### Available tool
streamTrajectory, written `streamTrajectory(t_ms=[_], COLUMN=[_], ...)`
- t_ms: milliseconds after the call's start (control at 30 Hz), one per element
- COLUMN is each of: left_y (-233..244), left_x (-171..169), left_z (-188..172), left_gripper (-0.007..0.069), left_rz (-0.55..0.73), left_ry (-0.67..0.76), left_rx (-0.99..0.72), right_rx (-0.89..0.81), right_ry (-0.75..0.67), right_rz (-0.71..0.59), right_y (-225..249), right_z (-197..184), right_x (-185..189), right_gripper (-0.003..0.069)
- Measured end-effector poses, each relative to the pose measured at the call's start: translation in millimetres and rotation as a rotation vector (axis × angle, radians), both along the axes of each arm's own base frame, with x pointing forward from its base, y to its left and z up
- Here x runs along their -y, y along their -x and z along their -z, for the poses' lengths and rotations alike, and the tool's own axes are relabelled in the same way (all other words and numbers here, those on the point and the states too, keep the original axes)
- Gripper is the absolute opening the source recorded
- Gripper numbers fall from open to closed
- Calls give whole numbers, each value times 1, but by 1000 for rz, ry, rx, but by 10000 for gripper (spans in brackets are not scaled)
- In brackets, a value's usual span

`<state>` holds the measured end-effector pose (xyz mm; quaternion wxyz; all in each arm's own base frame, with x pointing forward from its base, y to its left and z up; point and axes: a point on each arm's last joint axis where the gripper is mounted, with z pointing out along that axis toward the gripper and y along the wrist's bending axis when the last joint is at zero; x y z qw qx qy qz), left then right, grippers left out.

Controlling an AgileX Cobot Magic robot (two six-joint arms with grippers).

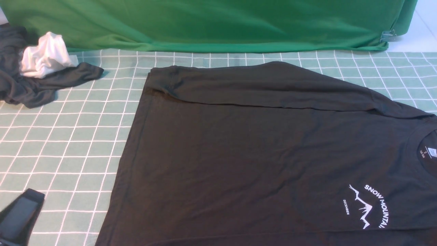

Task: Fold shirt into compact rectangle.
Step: 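Grasp the left edge of the dark T-shirt lying flat on the table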

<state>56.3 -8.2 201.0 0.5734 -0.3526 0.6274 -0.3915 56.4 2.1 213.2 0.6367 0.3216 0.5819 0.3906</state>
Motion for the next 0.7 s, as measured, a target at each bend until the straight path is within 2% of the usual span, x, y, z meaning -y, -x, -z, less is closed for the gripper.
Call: streamTrajectory(t_ms=[133, 167, 200, 267, 300, 333, 367, 400, 433, 467, 567, 700], left_y=[1, 3, 5, 4, 3, -7, -15, -24, -23, -37, -70, -98], left_x=[-2, -2, -1, 1, 2, 6, 8, 10, 11, 13, 16, 18], left_z=[-10, -28, -46, -74, -76, -95, -103, -108, -110, -107, -91, -52], left_gripper=[36, 36, 36, 36, 36, 36, 36, 36, 36, 36, 36, 46], left_rz=[-25, -23, -17, 14, 19, 78, 125, 181, 191, 284, 506, 687], left_ry=[0, -32, -65, -145, -155, -239, -307, -383, -400, -483, -589, -580], left_rx=[53, 95, 121, 99, 92, -19, -105, -201, -206, -362, -691, -973], right_rx=[126, 191, 224, 251, 251, 225, 195, 155, 145, 70, -147, -385], right_ry=[60, 154, 244, 439, 461, 660, 759, 842, 860, 947, 1048, 1077], right_rz=[53, 79, 99, 129, 131, 132, 122, 93, 81, 20, -185, -390], right_y=[2, 6, 8, 12, 12, 13, 10, 6, 7, -1, -20, -46], right_z=[-13, -32, -48, -79, -83, -113, -124, -137, -141, -151, -160, -147], right_x=[4, 4, 4, 3, 2, -1, -2, -4, -5, -8, -16, -21], right_gripper=[111, 62, 46, 31, 31, 26, 25, 25, 25, 25, 25, 25])
